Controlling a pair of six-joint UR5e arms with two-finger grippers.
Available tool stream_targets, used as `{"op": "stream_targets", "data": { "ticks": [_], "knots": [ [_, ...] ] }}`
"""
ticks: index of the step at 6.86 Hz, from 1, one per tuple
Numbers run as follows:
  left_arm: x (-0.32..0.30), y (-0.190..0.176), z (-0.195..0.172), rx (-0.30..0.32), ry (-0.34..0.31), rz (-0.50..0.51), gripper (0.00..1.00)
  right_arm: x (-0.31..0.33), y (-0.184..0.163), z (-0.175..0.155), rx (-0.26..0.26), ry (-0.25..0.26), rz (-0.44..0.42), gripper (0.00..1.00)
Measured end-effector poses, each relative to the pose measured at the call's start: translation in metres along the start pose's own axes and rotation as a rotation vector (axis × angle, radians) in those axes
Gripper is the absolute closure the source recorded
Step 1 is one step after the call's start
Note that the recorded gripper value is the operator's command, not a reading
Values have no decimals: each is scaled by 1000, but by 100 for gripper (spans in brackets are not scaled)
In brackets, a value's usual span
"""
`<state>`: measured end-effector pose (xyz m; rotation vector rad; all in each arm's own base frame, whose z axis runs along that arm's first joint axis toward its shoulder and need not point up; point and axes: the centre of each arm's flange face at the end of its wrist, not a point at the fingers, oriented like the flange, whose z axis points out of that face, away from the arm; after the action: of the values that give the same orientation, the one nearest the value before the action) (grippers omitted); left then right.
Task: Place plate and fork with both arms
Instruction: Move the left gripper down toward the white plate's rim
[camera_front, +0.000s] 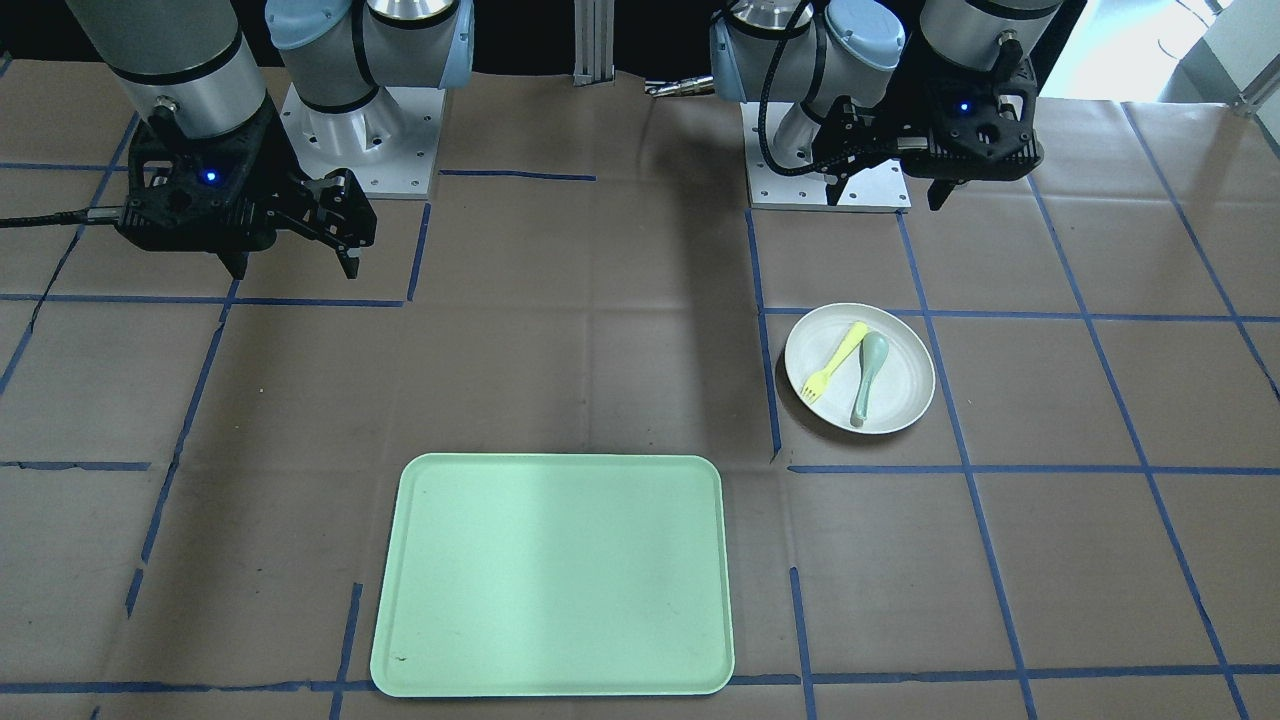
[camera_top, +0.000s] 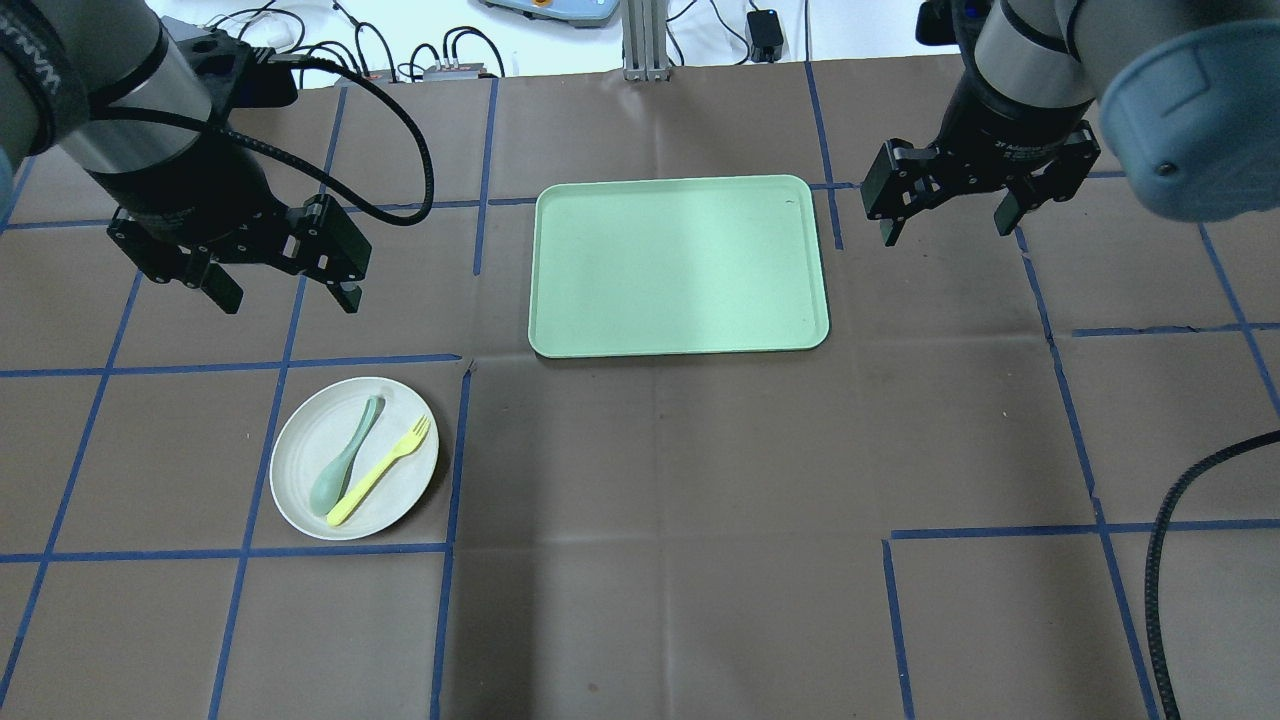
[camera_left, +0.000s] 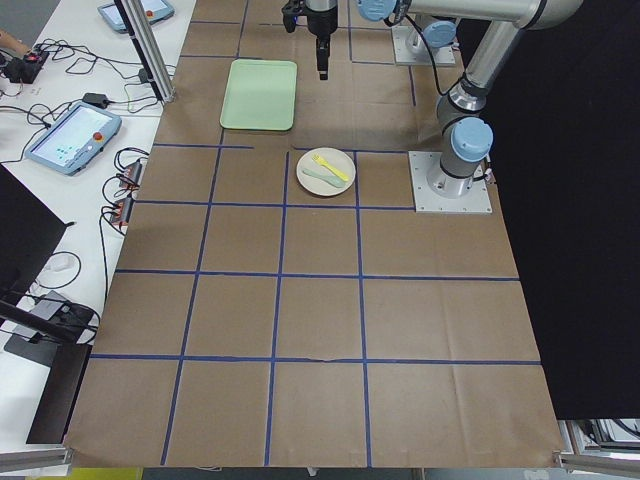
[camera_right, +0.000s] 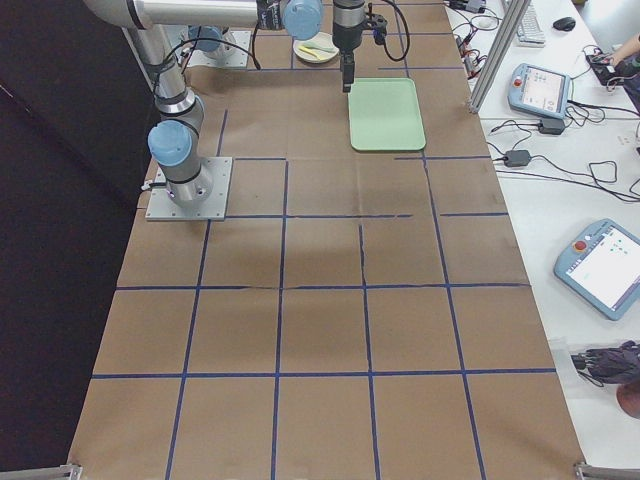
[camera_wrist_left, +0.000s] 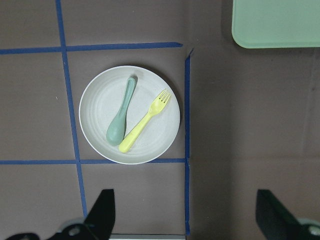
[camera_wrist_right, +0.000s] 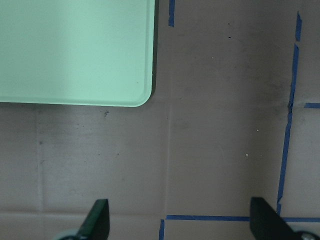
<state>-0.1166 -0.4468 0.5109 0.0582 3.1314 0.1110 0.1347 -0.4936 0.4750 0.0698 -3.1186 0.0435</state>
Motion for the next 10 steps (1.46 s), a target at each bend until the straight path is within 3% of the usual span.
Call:
{"op": "stream_targets", "data": {
  "ticks": [8,10],
  "knots": [
    [2,10,10,-38,0,21,0,0,0,1,-2,0,0,0],
    [-4,4,21,-50,10,139,0,0,0,1,-3,0,0,0]
  ]
}}
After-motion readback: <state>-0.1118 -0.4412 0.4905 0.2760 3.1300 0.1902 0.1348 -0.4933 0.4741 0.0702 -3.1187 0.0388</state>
